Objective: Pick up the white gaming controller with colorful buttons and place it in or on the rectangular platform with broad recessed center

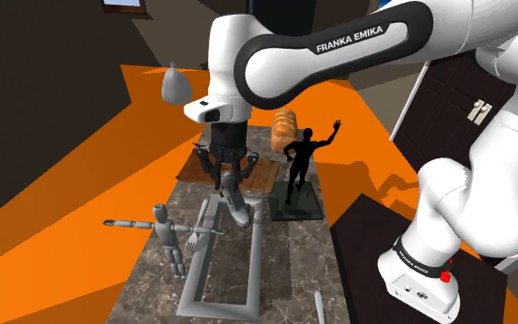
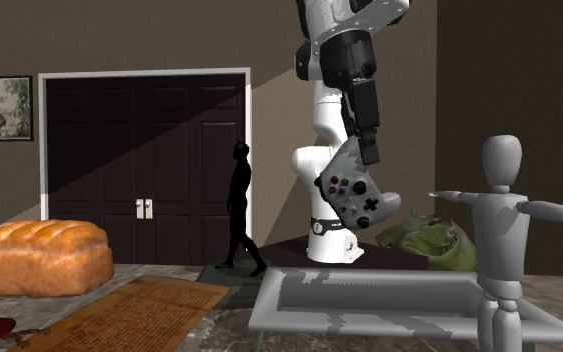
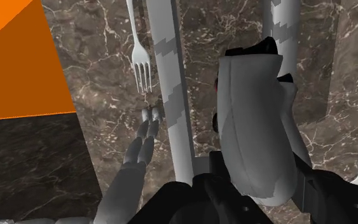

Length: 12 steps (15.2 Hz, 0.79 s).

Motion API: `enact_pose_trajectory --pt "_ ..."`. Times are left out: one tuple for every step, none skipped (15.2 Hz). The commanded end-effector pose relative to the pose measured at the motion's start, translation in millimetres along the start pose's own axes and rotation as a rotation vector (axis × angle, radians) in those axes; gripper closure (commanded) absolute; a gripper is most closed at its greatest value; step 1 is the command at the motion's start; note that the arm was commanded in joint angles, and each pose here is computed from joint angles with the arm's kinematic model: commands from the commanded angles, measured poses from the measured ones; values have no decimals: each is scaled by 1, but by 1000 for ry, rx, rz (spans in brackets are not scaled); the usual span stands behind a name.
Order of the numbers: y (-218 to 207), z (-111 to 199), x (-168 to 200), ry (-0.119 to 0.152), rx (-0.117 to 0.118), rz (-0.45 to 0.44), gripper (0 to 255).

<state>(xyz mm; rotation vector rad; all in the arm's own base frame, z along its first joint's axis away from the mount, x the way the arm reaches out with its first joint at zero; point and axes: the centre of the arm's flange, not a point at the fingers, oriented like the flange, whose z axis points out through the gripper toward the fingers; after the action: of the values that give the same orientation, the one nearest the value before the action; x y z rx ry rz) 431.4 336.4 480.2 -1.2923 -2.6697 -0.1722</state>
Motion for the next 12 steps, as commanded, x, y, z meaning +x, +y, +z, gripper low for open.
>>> enact_pose_trajectory --pt "0 10 -2 0 -1 0 255" --pt "0 15 -3 0 -1 0 255" --pt "0 21 -4 0 -1 0 255" --pt "0 26 -5 0 -1 0 255" --pt "0 31 -6 0 -1 0 255" --pt "-1 36 -7 0 -1 0 255" --pt "-1 41 -8 0 -1 0 255" --pt "-1 46 -9 0 -1 0 255" --pt "-1 52 -10 0 -1 0 255" --pt "-1 57 -11 0 -1 0 255" --pt "-1 62 -12 0 -1 0 255" --pt "-2 67 -13 0 -1 0 255"
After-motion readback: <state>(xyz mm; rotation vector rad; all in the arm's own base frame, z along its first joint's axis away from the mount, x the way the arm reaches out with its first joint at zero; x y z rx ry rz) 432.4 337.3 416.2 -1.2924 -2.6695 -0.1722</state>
